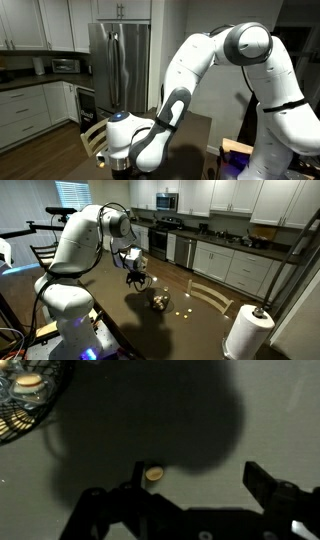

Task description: Put the plastic wrapper in the basket then put 3 the yellow objects in the basket, then put a plastic wrapper in the basket

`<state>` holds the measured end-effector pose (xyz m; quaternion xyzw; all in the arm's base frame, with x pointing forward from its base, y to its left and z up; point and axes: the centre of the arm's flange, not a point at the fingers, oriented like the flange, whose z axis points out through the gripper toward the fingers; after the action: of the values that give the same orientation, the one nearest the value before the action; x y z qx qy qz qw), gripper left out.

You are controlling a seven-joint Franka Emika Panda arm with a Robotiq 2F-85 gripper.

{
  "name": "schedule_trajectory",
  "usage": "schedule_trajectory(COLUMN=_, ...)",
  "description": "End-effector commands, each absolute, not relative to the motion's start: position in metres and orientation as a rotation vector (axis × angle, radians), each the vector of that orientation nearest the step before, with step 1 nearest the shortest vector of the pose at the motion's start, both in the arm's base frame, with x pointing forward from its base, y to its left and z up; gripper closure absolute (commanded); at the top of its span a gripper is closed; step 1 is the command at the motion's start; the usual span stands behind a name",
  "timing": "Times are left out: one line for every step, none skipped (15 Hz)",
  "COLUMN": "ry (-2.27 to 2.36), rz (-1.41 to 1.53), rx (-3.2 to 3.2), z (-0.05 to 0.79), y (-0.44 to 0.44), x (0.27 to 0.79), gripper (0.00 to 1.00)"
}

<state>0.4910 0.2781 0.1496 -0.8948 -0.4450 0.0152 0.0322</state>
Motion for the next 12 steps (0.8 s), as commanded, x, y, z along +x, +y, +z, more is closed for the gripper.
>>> schedule_trajectory(ry=-1.404, rz=-0.005, rx=-2.689, z=0.134, y=0.285, x=0.493, gripper=0.00)
schedule_trajectory(ry=-1.413, rz=-0.032, rx=-2.671, z=0.132, y=0.287, x=0.492, gripper=0.00)
schedule_trajectory(ry=-1.421, rz=-0.054, rx=-2.655, z=0.128, y=0.289, x=0.491, gripper=0.00)
schedule_trajectory(ry=-1.421, rz=-0.068, rx=-2.641, z=0.123, y=0.292, x=0.491, gripper=0.00)
schedule_trajectory(ry=-1.424, rz=-0.080, rx=-2.626, z=0.116, y=0.295, x=0.490, gripper=0.00)
schedule_trajectory(ry=-1.427, rz=-0.096, rx=-2.613, z=0.111, y=0.297, x=0.489, gripper=0.00)
schedule_trajectory(ry=-1.433, rz=-0.120, rx=-2.605, z=0.105, y=0.299, x=0.489, gripper=0.00)
schedule_trajectory(ry=-1.440, rz=-0.137, rx=-2.598, z=0.100, y=0.301, x=0.489, gripper=0.00)
schedule_trajectory(ry=-1.452, rz=-0.152, rx=-2.596, z=0.096, y=0.301, x=0.489, gripper=0.00)
schedule_trajectory(ry=-1.466, rz=-0.168, rx=-2.595, z=0.091, y=0.301, x=0.489, gripper=0.00)
schedule_trajectory(ry=-1.484, rz=-0.190, rx=-2.602, z=0.087, y=0.300, x=0.490, gripper=0.00)
schedule_trajectory(ry=-1.505, rz=-0.209, rx=-2.608, z=0.083, y=0.300, x=0.491, gripper=0.00)
